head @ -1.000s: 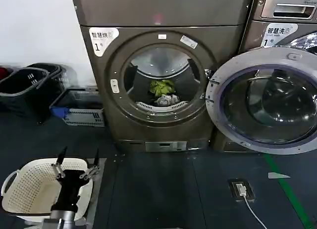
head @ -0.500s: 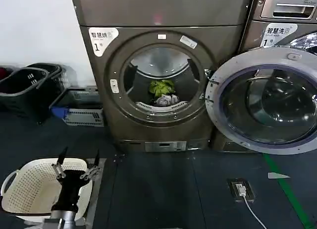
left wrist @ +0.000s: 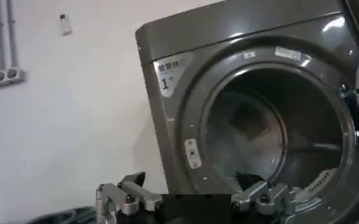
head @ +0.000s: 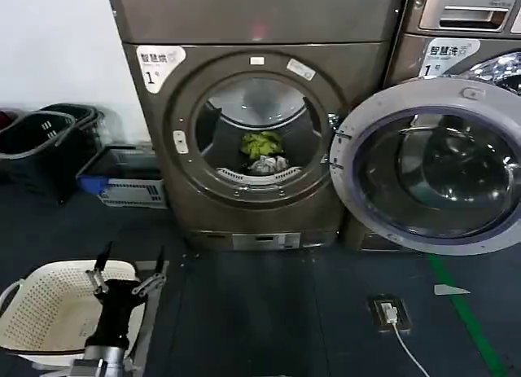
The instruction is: Grasp the clothes from the dryer.
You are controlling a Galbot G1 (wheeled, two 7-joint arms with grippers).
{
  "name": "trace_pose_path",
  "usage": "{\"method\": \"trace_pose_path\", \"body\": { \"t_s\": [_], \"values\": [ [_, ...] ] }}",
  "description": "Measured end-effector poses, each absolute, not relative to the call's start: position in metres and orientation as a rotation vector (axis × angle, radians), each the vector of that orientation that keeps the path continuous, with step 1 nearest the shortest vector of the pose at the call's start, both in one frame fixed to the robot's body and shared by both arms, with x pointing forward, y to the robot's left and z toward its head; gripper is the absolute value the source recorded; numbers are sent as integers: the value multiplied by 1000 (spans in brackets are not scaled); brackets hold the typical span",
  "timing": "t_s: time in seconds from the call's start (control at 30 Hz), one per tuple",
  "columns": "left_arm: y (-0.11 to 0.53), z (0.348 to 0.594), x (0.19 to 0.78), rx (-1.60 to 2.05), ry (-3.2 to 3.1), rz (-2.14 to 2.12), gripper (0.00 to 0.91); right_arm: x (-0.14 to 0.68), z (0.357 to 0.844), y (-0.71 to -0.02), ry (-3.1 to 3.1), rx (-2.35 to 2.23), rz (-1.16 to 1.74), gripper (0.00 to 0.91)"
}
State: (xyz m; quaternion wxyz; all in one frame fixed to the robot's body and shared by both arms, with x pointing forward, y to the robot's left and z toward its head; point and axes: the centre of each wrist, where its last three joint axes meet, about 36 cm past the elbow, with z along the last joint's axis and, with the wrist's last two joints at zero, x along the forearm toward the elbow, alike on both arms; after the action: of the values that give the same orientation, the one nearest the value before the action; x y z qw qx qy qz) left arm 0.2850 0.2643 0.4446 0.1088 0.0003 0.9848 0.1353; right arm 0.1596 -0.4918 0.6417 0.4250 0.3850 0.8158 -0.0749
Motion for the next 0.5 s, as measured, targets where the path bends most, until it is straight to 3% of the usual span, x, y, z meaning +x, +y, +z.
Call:
{"method": "trace_pose_path", "body": {
  "t_s": [0.5],
  "values": [
    [264,444,285,2,2897,397,907,160,641,-492,2040,961,-184,907]
  ]
}}
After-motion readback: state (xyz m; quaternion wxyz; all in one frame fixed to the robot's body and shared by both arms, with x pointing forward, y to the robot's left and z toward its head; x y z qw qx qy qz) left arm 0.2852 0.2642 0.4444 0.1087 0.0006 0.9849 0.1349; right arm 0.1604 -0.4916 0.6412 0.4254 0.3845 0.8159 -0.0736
